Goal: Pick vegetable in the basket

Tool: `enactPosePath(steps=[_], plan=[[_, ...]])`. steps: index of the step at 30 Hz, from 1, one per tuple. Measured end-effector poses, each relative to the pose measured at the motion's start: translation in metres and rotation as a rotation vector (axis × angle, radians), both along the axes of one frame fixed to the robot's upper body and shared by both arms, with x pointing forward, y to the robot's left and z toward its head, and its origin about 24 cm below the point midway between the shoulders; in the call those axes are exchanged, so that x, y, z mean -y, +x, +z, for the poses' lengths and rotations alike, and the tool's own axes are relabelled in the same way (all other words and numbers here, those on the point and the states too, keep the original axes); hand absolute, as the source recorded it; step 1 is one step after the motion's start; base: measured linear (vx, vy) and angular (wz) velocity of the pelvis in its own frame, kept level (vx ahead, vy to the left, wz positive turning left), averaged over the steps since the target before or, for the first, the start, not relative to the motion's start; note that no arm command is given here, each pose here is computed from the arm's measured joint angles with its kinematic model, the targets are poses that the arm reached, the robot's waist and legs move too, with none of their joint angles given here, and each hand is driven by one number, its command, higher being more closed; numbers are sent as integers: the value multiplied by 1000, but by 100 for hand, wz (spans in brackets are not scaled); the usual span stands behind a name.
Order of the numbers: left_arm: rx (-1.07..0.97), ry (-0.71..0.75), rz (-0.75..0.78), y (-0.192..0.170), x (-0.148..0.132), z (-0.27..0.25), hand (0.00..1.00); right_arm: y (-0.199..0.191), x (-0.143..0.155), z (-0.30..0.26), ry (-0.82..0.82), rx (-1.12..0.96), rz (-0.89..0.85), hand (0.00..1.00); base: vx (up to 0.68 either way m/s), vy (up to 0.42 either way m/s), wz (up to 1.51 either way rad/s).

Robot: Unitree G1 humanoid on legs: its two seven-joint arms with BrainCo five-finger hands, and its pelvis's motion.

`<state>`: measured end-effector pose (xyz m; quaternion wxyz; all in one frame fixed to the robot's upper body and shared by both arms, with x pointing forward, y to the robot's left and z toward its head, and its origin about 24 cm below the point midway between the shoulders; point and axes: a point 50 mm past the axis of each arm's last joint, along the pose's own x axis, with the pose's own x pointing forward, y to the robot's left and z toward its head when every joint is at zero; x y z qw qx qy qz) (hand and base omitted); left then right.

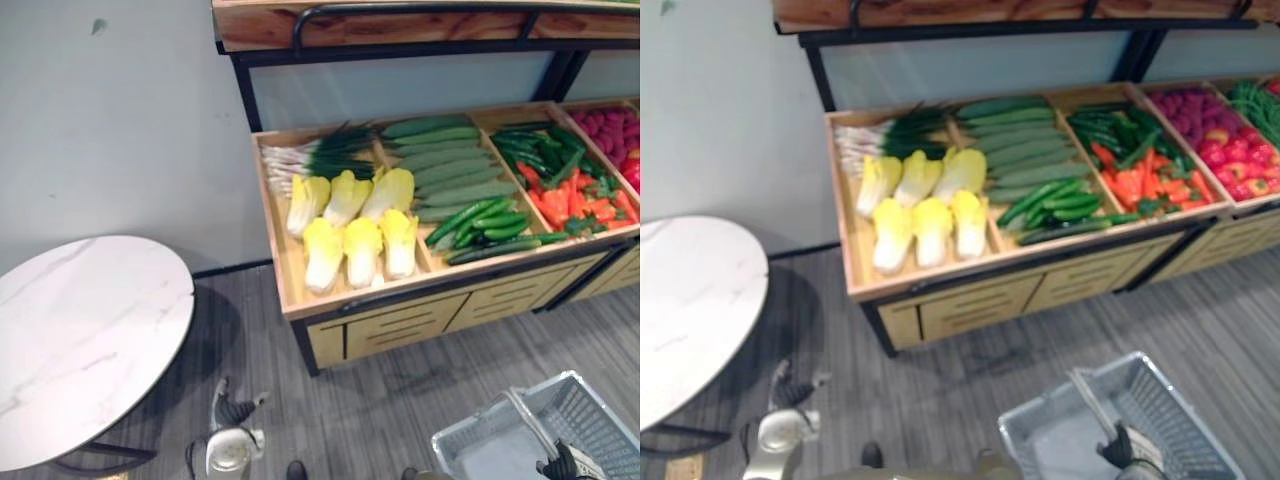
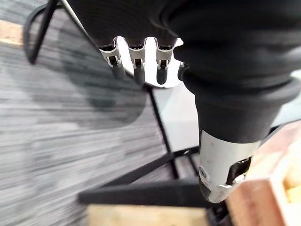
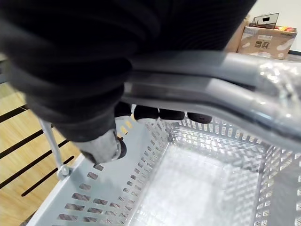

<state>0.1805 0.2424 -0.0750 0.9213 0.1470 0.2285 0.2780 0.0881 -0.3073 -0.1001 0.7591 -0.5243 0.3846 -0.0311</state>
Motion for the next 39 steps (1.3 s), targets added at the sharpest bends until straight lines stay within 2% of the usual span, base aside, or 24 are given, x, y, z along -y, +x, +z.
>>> enactPosePath(steps=[8,15,16,21,24,27,29,39], plan=[[313,128,14,44,8,63,0,2,0,3,-9,43,6,100,93,-9,2],[464,226,39,71,-5,106,0,16,4,9,-30,63,74,100,-40,27,-29],[493,304,75,79,-17,121,0,28,-4,14,-35,80,169,100,-157,85,-59],[507,300,71,86,-13,124,0,31,-5,15,-34,88,176,100,-20,15,-14],[393,278,78,111,-7,107,0,70,-24,29,-37,198,313,100,-92,0,-90],[455,258,-28,138,25,125,0,98,-38,46,-46,319,387,100,-76,-15,-41],[469,250,-28,139,33,126,0,95,-36,45,-49,321,373,100,51,-19,-28],[470,247,-48,142,37,127,0,91,-35,44,-62,331,363,100,23,-2,-5]])
